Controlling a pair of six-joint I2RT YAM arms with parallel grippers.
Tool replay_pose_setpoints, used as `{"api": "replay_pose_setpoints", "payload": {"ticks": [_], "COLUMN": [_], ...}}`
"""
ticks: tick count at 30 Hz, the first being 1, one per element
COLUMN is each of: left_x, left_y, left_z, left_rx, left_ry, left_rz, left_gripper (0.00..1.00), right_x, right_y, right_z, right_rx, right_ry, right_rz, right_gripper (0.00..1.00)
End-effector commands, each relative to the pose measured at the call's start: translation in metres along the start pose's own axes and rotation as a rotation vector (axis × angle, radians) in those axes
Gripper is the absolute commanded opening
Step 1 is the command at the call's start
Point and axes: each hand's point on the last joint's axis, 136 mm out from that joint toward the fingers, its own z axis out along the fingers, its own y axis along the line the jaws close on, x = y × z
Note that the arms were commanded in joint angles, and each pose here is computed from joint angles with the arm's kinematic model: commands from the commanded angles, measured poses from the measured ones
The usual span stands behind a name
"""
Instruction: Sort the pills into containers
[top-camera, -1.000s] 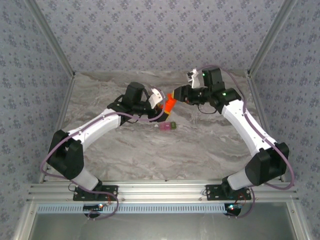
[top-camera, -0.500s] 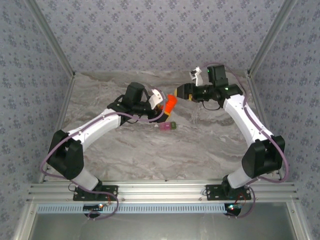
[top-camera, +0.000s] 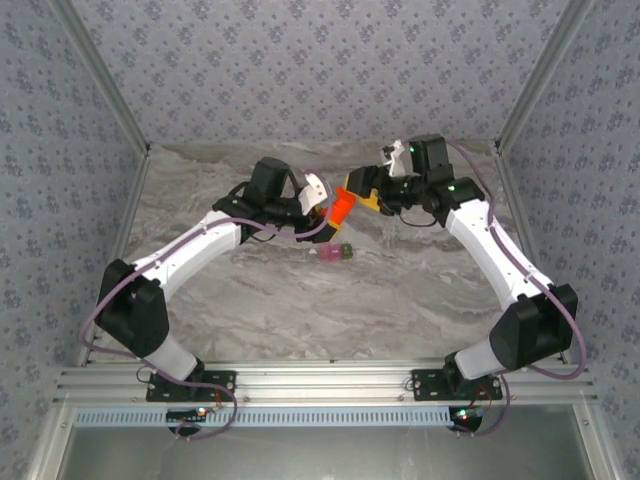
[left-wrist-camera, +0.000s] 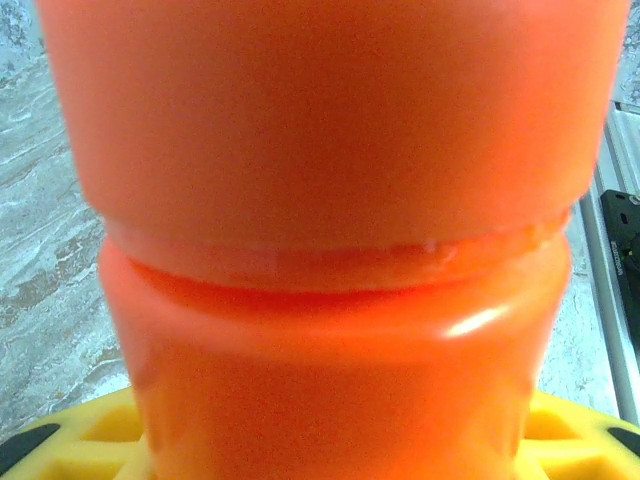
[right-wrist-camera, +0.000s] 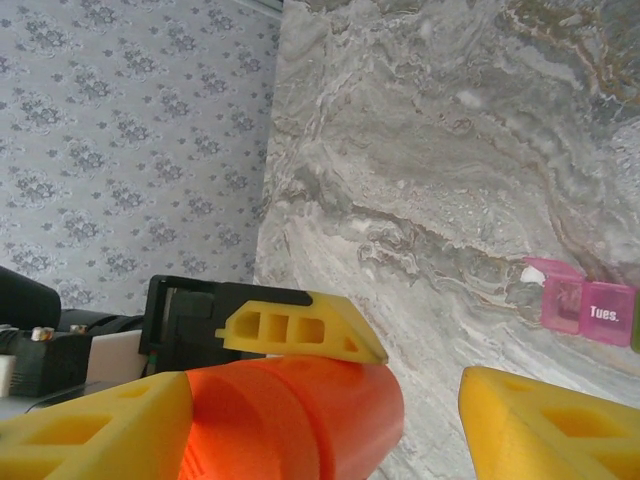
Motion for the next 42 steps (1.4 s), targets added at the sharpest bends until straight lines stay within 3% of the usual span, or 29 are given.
{"api": "replay_pose_setpoints", "payload": {"ticks": [1, 18, 33, 42], "left_x": [-0.017, -0.025, -0.032, -0.028], "left_y": [-0.001, 0.002, 0.004, 0.002], "left_z": [-0.004, -0.004, -0.011, -0.012], "left_rx": [0.02, 0.009, -0.013, -0.012], "left_ry": [-0.042, -0.076, -0.098, -0.077], "left_rz": [0.033, 0.037, 0.039, 0.036], "left_gripper": [0.0, 0.0, 0.0, 0.0], "right_x": [-0.004, 0.015, 0.032, 0.017], "right_y": [0.025, 0.03, -0.033, -0.012], "right_z": [-0.015, -0.002, 0.002, -0.013], "right_rx": [-0.043, -0.093, 0.048, 0.013], "right_ry": [-0.043, -0.008, 0.027, -0.03], "right_rz": [-0.026, 0.015, 0.104, 0.068], "right_gripper": [0.73, 0.71, 0.67, 0.72]}}
